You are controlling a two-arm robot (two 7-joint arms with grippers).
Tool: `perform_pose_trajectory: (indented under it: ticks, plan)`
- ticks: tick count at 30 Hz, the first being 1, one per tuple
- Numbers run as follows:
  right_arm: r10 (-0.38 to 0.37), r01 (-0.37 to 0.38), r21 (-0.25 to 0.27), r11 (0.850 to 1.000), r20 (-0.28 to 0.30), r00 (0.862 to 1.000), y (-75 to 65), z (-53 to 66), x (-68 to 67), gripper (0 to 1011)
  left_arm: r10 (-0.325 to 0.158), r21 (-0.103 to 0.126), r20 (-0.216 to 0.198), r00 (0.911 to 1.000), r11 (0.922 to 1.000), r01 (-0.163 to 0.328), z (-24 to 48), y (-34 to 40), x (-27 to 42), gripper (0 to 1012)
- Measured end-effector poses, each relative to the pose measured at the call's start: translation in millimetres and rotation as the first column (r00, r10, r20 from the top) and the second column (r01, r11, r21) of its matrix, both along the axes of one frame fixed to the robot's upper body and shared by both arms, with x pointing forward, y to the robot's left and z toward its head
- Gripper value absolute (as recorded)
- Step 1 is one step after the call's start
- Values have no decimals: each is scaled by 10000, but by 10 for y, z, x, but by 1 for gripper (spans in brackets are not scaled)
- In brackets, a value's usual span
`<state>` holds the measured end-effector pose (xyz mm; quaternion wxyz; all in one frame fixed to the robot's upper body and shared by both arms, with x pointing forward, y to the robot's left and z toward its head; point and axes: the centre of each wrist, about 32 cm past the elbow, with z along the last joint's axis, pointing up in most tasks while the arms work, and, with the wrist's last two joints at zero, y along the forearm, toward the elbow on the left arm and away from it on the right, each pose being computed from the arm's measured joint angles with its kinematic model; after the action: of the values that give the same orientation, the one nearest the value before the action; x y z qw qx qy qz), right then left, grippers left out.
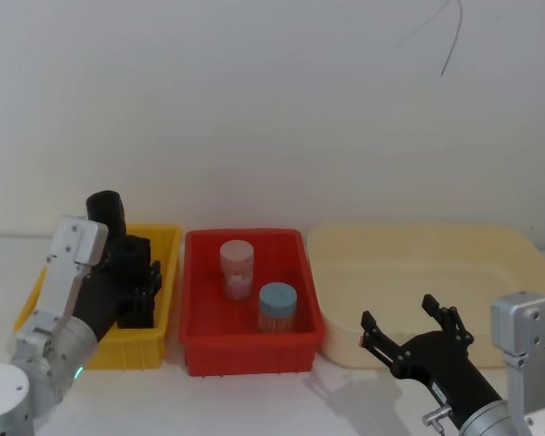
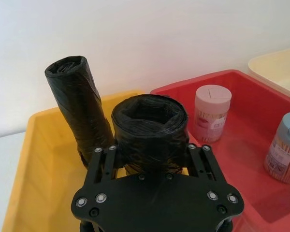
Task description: Pick up the garbage bag with the one hand and transfer it to the other hand.
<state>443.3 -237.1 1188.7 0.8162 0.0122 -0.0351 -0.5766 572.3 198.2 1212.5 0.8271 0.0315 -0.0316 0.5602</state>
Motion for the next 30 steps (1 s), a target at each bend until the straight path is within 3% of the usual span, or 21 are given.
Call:
perform_pose_trajectory:
  ticks: [6, 13, 18, 21, 23, 26, 30]
  plan:
    - [-1, 1, 0, 10000, 0, 10000, 0, 0, 0, 1001, 2, -112, 7, 10000, 9999, -2, 24, 3, 20, 518]
    - [0, 0, 0, 10000, 0, 10000, 0, 0, 0, 1001, -3, -216, 316, 9995, 9998, 10, 130, 5, 26, 471]
    - [-1, 1, 0, 10000, -1, 10000, 0, 0, 0, 1001, -123, -224, 845, 9963, 9996, 142, 280, -3, 36, 445]
    - [0, 0, 0, 10000, 0, 10000, 0, 0, 0, 1002, -319, -178, 1305, 9909, 9992, 345, 414, -13, 52, 424]
    - [-1, 1, -1, 10000, -1, 10000, 0, 0, 0, 1001, -369, -165, 1392, 9896, 9991, 396, 440, -17, 56, 415]
    - [-1, 1, -1, 10000, -1, 10000, 0, 0, 0, 1002, -716, -58, 1825, 9806, 9972, 739, 569, -47, 79, 399]
    - [-1, 1, 0, 10000, 0, 10000, 0, 0, 0, 1001, -1175, 97, 2154, 9694, 9929, 1182, 676, -92, 104, 379]
